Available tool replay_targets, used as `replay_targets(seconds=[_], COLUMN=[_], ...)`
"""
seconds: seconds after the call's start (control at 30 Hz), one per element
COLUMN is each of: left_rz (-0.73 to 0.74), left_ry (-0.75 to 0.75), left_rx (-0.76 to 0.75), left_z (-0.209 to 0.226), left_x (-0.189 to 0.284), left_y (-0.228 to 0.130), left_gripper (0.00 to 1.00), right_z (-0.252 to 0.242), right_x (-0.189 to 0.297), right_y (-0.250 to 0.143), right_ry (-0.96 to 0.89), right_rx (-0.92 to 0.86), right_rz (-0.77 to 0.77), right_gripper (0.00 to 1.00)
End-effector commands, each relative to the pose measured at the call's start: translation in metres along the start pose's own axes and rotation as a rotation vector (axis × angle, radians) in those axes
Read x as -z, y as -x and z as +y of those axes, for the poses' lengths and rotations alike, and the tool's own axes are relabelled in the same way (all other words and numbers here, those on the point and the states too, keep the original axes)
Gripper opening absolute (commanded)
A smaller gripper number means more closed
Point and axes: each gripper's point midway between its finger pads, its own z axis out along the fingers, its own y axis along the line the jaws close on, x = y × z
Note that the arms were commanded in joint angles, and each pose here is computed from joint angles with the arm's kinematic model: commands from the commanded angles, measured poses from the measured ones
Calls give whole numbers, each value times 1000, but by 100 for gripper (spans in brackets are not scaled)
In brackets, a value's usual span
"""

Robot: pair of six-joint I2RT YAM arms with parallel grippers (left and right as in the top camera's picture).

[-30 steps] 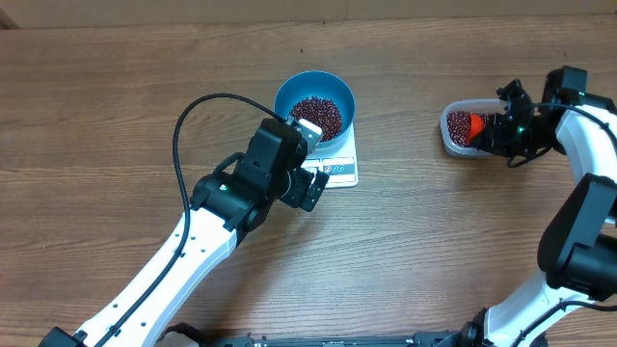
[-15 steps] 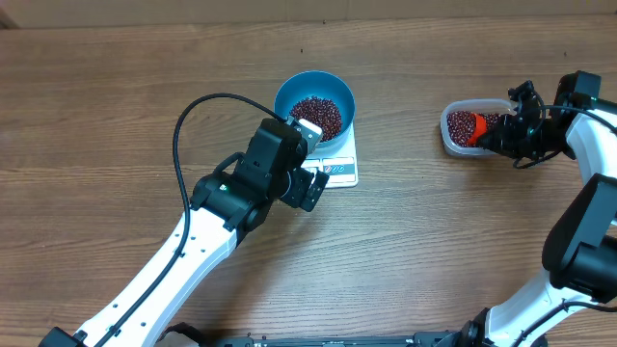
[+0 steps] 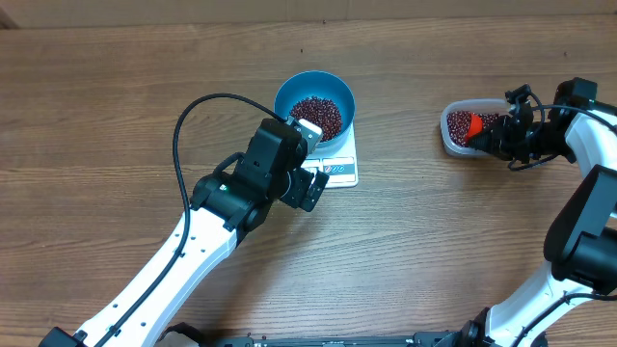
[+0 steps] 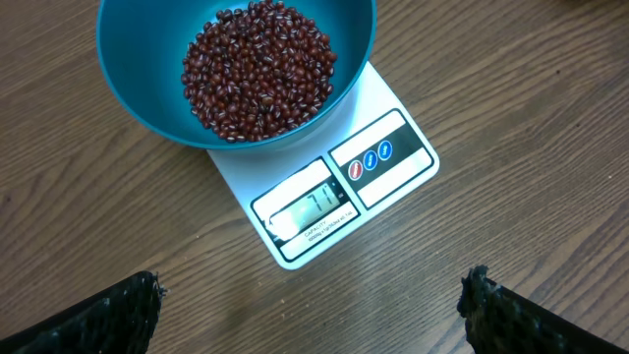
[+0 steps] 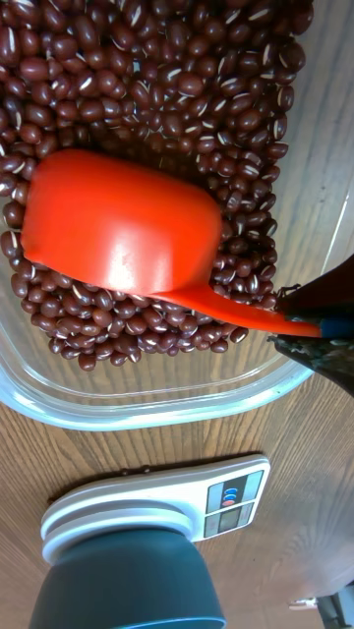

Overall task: Scoop item into bowl and weigh 150g on scale
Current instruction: 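Drag the scoop through the beans to fill it, right gripper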

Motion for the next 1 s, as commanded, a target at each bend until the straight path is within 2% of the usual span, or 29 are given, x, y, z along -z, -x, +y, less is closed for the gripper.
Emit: replay_targets(seconds=[0.0, 0.5, 0.97], left_rz=[8, 8, 8], left_ry=[-4, -4, -4], left_rx=[-10, -10, -10], left_z=[0, 0, 0], left_x=[-3, -3, -3], left_y=[-2, -2, -2], left_gripper=[100, 100, 100], right_z=[2, -20, -6], right_x=[-13, 33, 42], right_y=[-5, 7, 4], right_ry=[56, 204, 309], right_rx=[-15, -120, -169], right_rz=[26, -130, -139], right_gripper=[4, 4, 4])
